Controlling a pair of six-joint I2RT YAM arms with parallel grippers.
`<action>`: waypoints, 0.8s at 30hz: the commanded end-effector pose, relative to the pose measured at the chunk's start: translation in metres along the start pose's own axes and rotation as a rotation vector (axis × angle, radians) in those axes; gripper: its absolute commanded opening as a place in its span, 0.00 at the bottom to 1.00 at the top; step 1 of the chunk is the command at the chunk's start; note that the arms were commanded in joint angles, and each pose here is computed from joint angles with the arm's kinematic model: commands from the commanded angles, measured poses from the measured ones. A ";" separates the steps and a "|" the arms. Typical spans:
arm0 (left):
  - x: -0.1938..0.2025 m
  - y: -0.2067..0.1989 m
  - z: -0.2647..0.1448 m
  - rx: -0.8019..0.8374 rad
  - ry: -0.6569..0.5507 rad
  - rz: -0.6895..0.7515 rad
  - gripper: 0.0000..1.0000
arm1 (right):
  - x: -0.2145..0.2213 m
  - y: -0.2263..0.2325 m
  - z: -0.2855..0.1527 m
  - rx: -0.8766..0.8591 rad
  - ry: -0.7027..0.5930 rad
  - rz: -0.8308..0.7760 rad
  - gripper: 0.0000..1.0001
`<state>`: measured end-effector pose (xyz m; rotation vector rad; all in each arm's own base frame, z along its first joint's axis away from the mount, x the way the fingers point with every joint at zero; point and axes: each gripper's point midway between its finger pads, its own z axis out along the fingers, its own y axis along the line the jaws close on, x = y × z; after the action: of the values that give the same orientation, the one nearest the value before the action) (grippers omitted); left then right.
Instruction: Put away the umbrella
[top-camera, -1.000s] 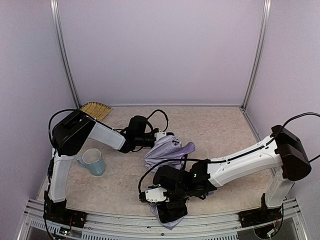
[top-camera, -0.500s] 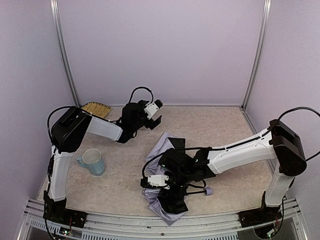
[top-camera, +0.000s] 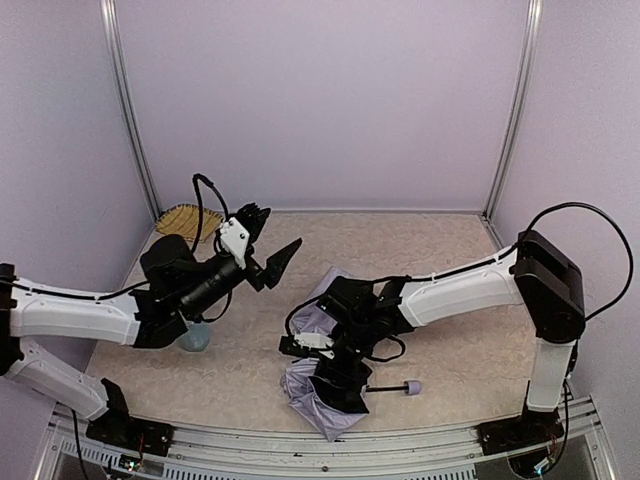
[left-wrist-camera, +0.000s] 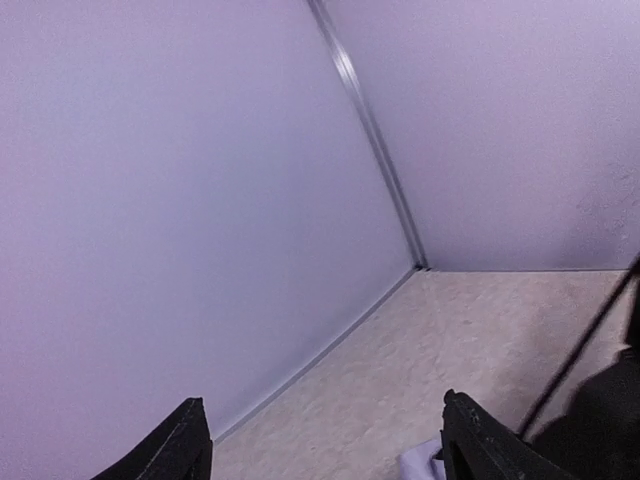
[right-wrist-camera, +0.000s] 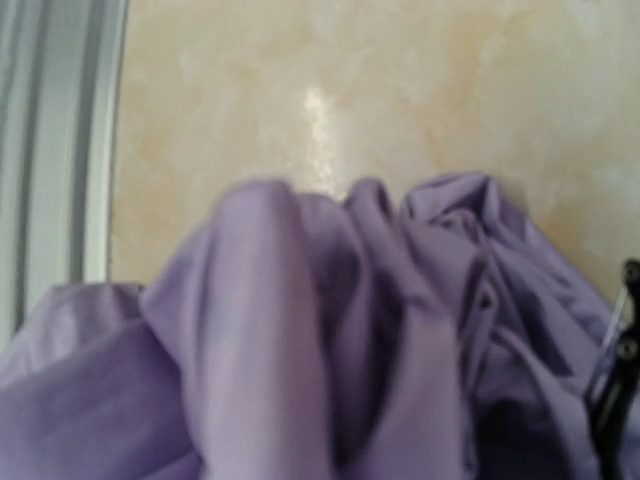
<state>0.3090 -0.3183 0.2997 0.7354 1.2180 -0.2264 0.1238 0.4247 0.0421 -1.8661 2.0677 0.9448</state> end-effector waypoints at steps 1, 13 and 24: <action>-0.036 -0.079 -0.071 0.377 -0.083 -0.105 0.70 | 0.051 0.008 0.024 -0.136 0.153 0.196 0.00; 0.023 -0.228 -0.209 0.922 0.078 0.062 0.94 | 0.037 0.000 0.029 -0.156 0.092 0.198 0.00; 0.051 -0.222 -0.140 0.666 0.027 0.170 0.47 | 0.026 0.002 0.030 -0.207 0.084 0.214 0.00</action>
<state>0.0786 -0.3756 0.1165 1.5425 1.1630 -0.5193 0.1238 0.4398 0.0448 -1.8107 2.1559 1.2037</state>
